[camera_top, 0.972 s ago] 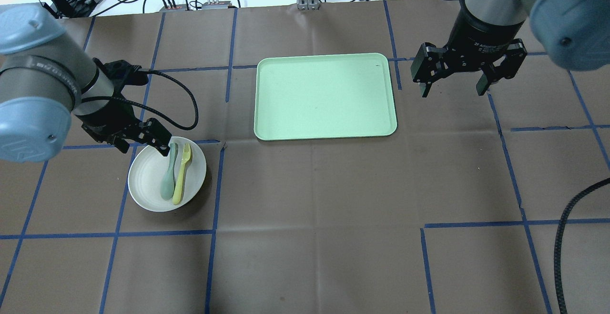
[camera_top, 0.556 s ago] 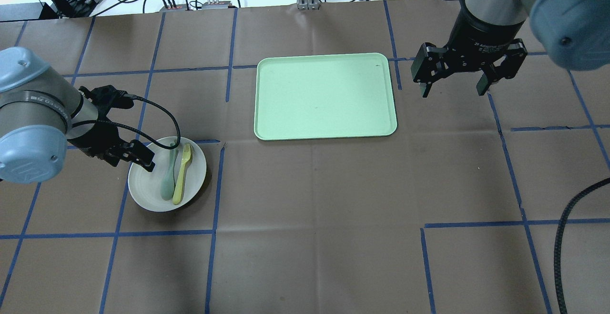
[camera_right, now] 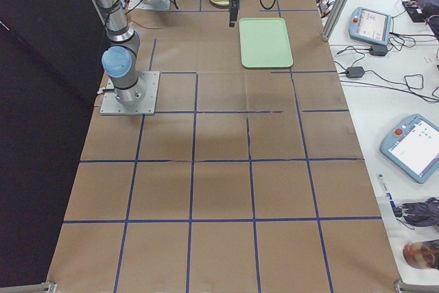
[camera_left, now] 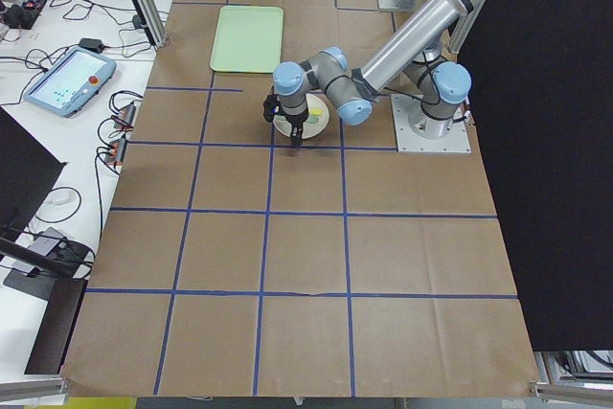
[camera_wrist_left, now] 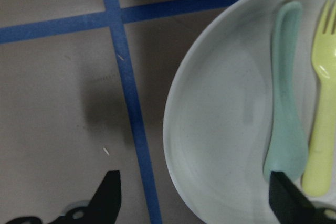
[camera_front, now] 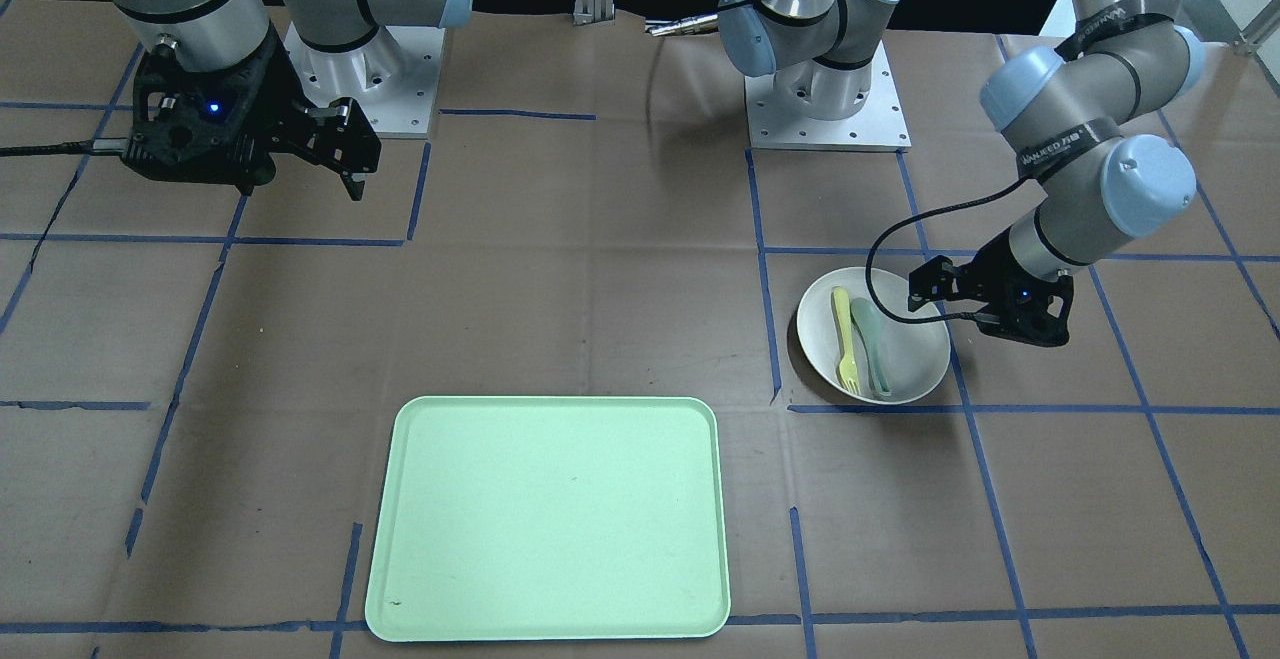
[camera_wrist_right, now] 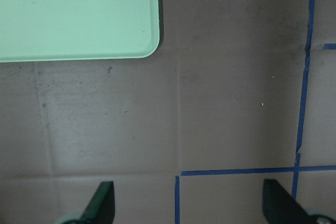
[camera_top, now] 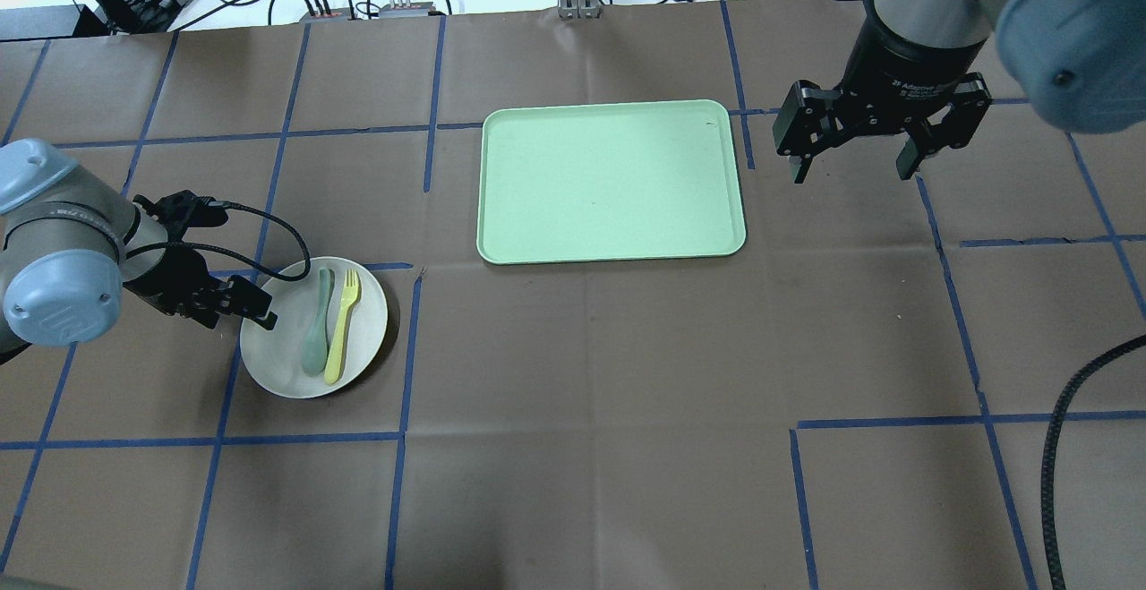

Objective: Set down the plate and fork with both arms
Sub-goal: 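Lower the left gripper to the rim of the white plate, then close the left gripper on the plate rim farthest from the tray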

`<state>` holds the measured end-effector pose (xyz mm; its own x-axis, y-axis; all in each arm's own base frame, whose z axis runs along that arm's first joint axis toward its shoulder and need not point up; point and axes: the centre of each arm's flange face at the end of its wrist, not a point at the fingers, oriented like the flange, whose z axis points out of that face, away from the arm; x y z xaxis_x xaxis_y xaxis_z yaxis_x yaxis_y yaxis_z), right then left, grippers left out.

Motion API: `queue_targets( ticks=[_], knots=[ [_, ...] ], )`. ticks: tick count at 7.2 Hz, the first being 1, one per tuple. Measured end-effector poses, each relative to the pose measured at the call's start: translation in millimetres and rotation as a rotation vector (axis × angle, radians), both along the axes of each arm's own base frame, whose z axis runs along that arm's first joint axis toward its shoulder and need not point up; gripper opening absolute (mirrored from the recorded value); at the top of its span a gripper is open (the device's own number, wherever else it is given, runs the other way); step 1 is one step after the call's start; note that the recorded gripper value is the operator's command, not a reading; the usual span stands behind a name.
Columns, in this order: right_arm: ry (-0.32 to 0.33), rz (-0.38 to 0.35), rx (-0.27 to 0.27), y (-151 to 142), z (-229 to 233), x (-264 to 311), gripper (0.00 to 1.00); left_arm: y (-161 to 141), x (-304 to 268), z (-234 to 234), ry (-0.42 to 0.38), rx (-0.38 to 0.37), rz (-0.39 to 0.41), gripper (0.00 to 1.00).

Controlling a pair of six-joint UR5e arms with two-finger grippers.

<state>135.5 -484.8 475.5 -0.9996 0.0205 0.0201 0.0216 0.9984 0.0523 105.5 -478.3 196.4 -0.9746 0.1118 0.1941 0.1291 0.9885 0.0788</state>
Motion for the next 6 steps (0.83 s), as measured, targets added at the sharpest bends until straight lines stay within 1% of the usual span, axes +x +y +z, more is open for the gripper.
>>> queue_targets(
  ticks=[1, 2, 4, 5, 6],
  knots=[
    [-0.001, 0.001, 0.000, 0.2, 0.2, 0.3, 1.00, -1.1, 0.8, -4.5, 0.016, -0.010, 0.006, 0.84],
    [-0.002, 0.001, 0.000, 0.2, 0.2, 0.6, 1.00, -1.5, 1.5, -6.9, 0.022, -0.011, 0.007, 0.81],
    [-0.007, 0.001, -0.001, 0.3, 0.3, 1.2, 1.00, -1.2, 2.1, -9.0, 0.024, -0.008, 0.009, 0.69],
    [-0.008, 0.001, 0.000, 0.3, 0.3, 1.4, 1.00, -1.1, 2.7, -10.1, 0.026, -0.005, 0.011, 0.69],
    [-0.009, 0.001, 0.000, 0.2, 0.2, 1.5, 1.00, -1.4, 4.1, -13.5, 0.029, 0.002, 0.015, 0.66]
  ],
)
